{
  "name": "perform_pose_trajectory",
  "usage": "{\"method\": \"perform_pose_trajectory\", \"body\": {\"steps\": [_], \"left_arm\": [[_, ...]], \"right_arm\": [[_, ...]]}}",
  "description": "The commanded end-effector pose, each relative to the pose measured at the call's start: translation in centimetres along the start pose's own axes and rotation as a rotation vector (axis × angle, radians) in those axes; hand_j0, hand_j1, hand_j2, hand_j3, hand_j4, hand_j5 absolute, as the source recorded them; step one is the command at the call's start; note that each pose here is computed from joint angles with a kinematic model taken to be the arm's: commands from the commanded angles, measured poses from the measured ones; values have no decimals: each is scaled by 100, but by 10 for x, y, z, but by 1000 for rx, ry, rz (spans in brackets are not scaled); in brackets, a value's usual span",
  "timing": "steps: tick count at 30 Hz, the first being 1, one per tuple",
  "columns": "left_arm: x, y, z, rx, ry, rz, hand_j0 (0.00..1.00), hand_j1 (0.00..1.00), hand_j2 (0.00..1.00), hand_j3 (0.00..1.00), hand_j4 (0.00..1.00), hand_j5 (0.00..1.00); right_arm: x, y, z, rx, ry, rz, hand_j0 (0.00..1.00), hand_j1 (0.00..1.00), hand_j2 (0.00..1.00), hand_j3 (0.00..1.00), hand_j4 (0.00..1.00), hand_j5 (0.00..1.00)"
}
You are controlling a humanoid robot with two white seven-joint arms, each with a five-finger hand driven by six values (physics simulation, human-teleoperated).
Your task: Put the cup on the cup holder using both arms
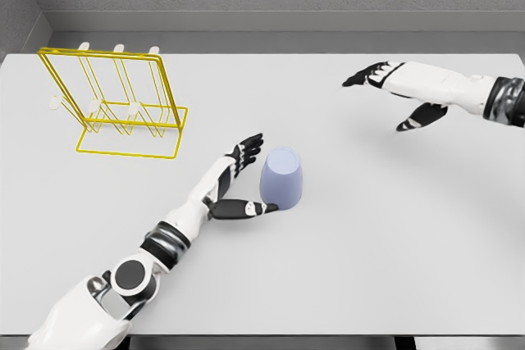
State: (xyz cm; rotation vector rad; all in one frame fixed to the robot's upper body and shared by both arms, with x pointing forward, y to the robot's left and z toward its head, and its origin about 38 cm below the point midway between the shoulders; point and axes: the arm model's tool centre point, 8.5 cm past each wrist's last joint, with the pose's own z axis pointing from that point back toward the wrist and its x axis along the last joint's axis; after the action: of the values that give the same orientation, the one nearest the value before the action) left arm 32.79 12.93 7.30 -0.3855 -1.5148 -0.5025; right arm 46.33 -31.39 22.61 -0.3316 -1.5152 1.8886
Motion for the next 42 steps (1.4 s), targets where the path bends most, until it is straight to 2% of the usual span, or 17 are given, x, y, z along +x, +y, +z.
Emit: {"method": "perform_pose_trajectory", "body": {"steps": [1, 5, 8, 11, 14, 18, 26, 42], "left_arm": [[-2, -4, 0, -9, 4, 1, 100, 100, 100, 100, 100, 100], [0, -6, -8, -15, 1, -4, 100, 100, 100, 100, 100, 100], [-1, -8, -11, -16, 9, 1, 100, 100, 100, 100, 100, 100], [-3, -10, -16, -15, 20, 3, 100, 100, 100, 100, 100, 100], [-4, -10, -20, -13, 23, 5, 100, 100, 100, 100, 100, 100], [-6, -11, -22, -12, 34, 7, 100, 100, 100, 100, 100, 100], [-7, -13, -31, -9, 35, 11, 100, 100, 100, 100, 100, 100], [-5, -18, -35, -11, 26, 4, 100, 100, 100, 100, 100, 100]], "right_arm": [[-6, -3, 11, 2, 25, 3, 100, 100, 100, 100, 100, 100], [-6, -2, 12, 8, 27, 8, 100, 100, 100, 100, 100, 100], [-19, -3, 37, 43, 88, 28, 100, 100, 100, 100, 100, 100], [-23, 3, 47, 75, 111, 27, 100, 100, 100, 100, 100, 100], [-26, 0, 56, 81, 128, 39, 100, 100, 100, 100, 100, 100], [-21, 11, 52, 100, 111, 31, 100, 100, 100, 100, 100, 100], [-27, 11, 65, 112, 140, 34, 100, 100, 100, 100, 100, 100], [-27, 14, 62, 120, 139, 25, 100, 100, 100, 100, 100, 100]]}}
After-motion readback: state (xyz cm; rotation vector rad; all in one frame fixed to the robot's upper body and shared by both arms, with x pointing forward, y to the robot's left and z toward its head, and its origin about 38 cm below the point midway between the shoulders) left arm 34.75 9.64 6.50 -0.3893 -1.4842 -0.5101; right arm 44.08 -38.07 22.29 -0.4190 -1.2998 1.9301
